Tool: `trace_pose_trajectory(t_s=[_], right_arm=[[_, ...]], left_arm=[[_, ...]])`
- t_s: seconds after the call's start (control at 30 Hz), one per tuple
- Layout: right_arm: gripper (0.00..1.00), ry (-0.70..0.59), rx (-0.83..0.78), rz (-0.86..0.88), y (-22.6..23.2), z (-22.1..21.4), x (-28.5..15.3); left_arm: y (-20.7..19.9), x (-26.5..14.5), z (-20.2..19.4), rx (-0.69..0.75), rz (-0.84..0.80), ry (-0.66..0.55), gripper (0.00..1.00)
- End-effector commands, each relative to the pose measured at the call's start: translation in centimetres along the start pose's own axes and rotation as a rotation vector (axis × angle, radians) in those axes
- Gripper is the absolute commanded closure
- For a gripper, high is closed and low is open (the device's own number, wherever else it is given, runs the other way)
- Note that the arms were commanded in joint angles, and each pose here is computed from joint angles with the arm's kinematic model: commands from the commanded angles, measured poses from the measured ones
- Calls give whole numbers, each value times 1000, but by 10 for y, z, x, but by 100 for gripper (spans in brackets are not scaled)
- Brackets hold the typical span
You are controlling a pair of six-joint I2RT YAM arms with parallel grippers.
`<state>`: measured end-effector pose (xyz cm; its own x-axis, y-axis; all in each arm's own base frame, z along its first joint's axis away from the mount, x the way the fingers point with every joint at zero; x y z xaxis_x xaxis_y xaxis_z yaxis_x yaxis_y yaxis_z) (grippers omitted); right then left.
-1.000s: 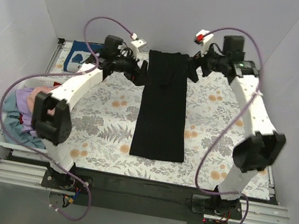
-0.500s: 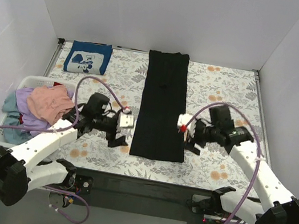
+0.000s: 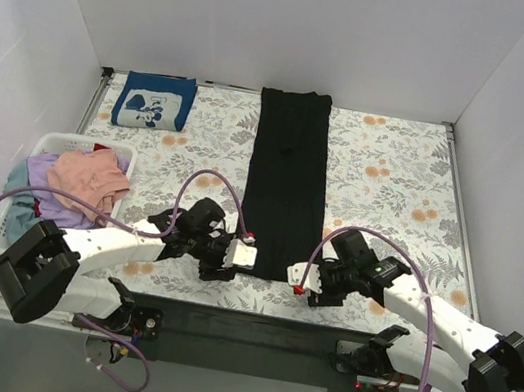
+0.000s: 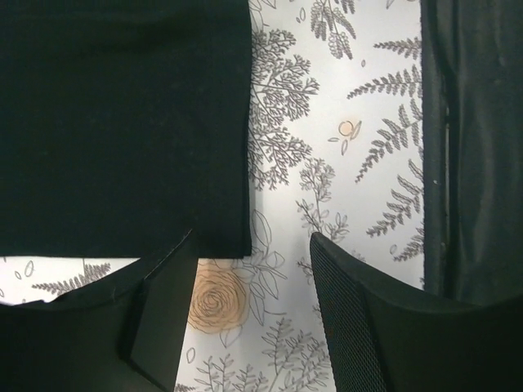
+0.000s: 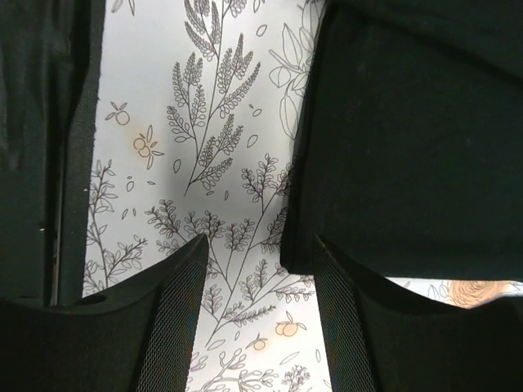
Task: Fold and stack the t-shirts
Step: Fold the tshirt
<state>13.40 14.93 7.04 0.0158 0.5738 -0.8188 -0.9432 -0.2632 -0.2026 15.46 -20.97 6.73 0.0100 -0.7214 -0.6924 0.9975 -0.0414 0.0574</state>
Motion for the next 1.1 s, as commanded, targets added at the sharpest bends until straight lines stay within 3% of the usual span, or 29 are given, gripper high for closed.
trace_pose_trajectory(t_s=[0.0, 0.43, 0.7, 0.83, 0.97, 1.07], right_arm=[[42, 12, -46, -54, -11, -5, 12], [44, 25, -16, -68, -11, -10, 17], [57, 73, 25, 46, 5, -25, 32], [72, 95, 62, 79, 1, -27, 39], [98, 108, 103, 86, -5, -23, 43], [99, 77, 86, 55, -9, -5, 38]], left_arm=[[13, 6, 9, 56, 77, -26, 45], [12, 20, -11, 84, 55, 22, 49], [6, 30, -30, 58, -8, 101, 61], [8, 36, -29, 32, -32, 104, 73], [12, 38, -20, 24, -33, 83, 92], [9, 34, -11, 38, -30, 52, 99]])
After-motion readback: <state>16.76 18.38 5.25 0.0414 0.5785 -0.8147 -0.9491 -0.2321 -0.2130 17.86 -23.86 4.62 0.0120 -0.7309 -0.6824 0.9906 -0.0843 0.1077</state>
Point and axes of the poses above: each gripper's point midway between its finger pads, its own x axis out along the fingers, its own y axis along the line the jaws close on, z = x × y, the point moved 4 cm from there along -x, back along the fingers, and after that the axes turned 1 degree about -x, right-handed, at the moved point
